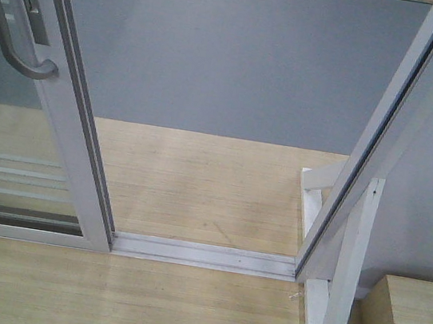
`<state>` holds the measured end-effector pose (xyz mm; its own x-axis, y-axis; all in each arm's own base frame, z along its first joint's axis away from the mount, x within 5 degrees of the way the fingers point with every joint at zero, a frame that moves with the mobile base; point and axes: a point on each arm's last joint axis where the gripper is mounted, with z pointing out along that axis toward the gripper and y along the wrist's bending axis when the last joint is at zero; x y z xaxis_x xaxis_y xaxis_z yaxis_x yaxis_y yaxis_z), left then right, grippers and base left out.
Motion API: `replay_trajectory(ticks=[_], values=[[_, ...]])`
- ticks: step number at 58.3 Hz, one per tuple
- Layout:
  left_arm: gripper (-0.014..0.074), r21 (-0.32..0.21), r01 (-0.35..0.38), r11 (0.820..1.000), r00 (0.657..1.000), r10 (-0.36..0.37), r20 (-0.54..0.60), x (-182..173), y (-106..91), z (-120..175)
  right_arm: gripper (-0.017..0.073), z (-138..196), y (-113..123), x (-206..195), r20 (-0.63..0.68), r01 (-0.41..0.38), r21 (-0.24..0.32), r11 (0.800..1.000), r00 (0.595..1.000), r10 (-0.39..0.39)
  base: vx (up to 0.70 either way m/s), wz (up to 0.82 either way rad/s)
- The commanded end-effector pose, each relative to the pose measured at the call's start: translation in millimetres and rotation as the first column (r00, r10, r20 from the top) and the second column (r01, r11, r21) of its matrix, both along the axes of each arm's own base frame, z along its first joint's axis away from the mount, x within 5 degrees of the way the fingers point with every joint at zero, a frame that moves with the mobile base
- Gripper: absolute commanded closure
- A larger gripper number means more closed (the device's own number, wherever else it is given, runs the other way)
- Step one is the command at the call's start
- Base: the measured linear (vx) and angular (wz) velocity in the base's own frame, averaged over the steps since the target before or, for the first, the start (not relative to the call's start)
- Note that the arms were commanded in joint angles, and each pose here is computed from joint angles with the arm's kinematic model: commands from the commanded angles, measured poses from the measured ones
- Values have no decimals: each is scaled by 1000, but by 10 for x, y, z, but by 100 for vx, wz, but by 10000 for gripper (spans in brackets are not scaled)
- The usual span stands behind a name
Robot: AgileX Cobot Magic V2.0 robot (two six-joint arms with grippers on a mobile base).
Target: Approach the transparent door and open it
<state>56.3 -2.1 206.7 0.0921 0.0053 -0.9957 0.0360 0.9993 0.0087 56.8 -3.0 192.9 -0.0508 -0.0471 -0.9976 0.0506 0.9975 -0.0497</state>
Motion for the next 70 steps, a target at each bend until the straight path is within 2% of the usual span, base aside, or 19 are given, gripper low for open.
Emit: replay_trajectory(ticks=[1,70], values=[[601,-10,7,1000,999,-7,54,3,-4,-28,567,40,-2,-6,85,4,-7,1000,996,-4,0,0],[601,-10,7,1000,999,-7,54,3,-4,-28,567,36,-2,-5,79,4,-7,1000,997,-4,0,0]])
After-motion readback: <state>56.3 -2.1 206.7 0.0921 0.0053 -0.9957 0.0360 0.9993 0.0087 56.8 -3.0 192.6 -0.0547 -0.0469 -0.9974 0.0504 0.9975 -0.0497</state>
